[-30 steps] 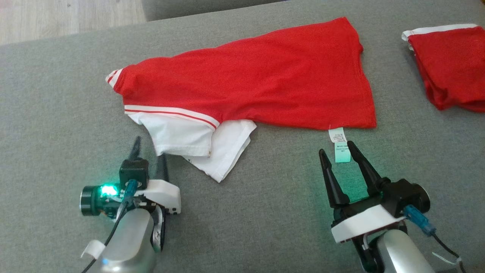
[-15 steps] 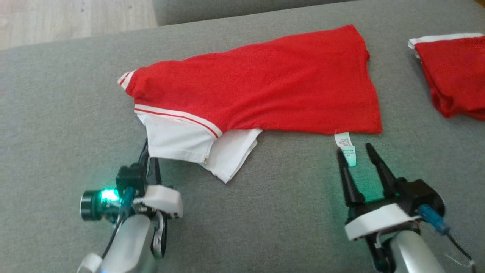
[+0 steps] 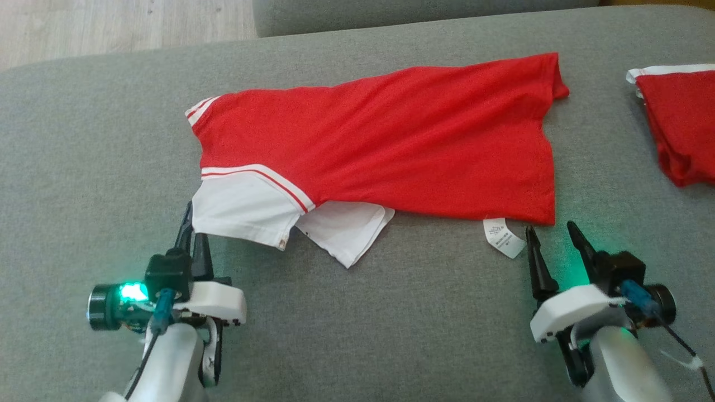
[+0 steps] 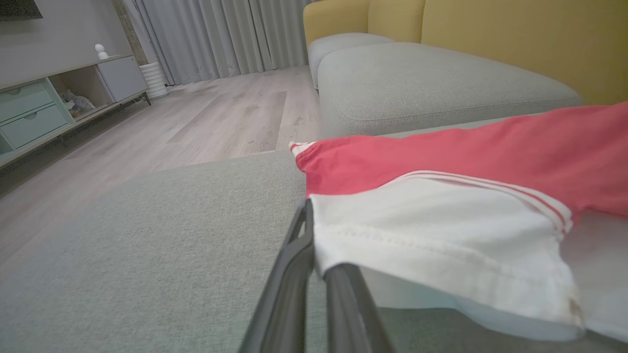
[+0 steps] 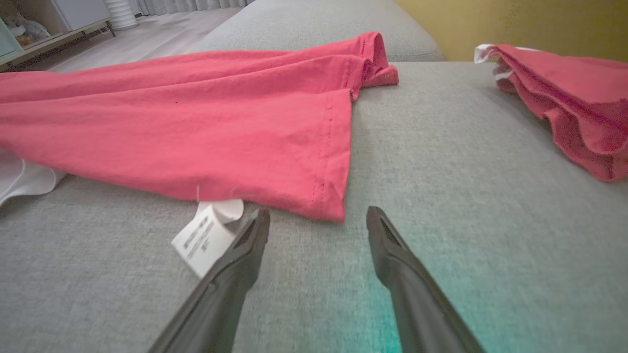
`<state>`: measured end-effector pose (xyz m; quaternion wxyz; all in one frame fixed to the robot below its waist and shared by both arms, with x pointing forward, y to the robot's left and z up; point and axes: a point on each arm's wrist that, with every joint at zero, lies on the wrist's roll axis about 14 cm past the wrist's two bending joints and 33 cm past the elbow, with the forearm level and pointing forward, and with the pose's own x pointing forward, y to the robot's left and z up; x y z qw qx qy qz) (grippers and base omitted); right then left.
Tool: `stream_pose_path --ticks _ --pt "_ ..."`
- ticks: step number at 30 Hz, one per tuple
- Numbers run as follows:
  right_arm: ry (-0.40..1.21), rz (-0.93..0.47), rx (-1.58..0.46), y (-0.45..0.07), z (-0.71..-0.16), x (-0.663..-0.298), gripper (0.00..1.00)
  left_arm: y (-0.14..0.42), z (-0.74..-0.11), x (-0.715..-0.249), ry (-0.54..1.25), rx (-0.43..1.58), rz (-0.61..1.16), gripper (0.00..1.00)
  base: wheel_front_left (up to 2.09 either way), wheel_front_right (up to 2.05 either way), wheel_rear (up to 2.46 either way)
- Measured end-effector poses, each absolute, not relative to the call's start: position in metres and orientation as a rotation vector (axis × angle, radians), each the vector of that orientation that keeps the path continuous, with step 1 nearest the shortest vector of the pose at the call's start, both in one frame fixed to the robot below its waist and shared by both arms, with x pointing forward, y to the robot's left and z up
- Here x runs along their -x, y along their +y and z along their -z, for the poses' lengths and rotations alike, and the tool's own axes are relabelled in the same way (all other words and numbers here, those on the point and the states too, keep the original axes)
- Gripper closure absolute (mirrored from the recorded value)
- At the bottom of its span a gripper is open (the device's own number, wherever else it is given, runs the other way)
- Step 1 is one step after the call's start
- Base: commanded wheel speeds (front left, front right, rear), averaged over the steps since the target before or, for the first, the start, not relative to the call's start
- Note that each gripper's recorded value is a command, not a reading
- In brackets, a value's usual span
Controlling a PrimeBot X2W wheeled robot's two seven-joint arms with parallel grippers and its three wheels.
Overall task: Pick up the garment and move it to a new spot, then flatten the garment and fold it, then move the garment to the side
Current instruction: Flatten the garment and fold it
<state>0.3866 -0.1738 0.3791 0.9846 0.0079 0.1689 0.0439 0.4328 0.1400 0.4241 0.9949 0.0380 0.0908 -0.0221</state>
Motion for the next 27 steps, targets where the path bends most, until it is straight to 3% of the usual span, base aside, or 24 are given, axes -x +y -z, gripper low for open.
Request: stream_pose_path --ticks 6,9,11,14,15,17,18,27 --pt "0.365 -0.111 0.004 -0.169 -0.373 -0.393 0.0 0.149 -0.423 -0.433 0.184 -0.091 0.036 1.0 0.0 0.0 0.0" --pt "0.39 -0.114 0.002 -0.167 -0.366 -0.39 0.24 0.15 -0.423 -0.432 0.184 -0.093 0.036 1.0 0.0 0.0 0.0" --pt "0.39 -0.121 0.004 -0.165 -0.366 -0.392 0.5 0.151 -0.423 -0.432 0.185 -0.093 0.036 1.0 0.0 0.0 0.0" --pt "0.382 -0.13 0.006 -0.163 -0.368 -0.396 0.67 0.151 -0.423 -0.433 0.185 -0.093 0.037 1.0 0.0 0.0 0.0" --pt "0.381 -0.131 0.007 -0.163 -0.368 -0.396 0.67 0.151 -0.423 -0.433 0.184 -0.093 0.037 1.0 0.0 0.0 0.0" --pt "0.382 -0.131 0.007 -0.162 -0.368 -0.396 0.82 0.15 -0.423 -0.434 0.182 -0.094 0.039 1.0 0.0 0.0 0.0" --pt "0.383 -0.131 0.007 -0.163 -0.368 -0.395 0.99 0.15 -0.423 -0.435 0.182 -0.095 0.04 1.0 0.0 0.0 0.0" --pt "0.255 -0.1 -0.012 -0.17 -0.406 -0.411 1.0 0.144 -0.455 -0.444 0.084 -0.081 0.067 1.0 0.0 0.0 0.0"
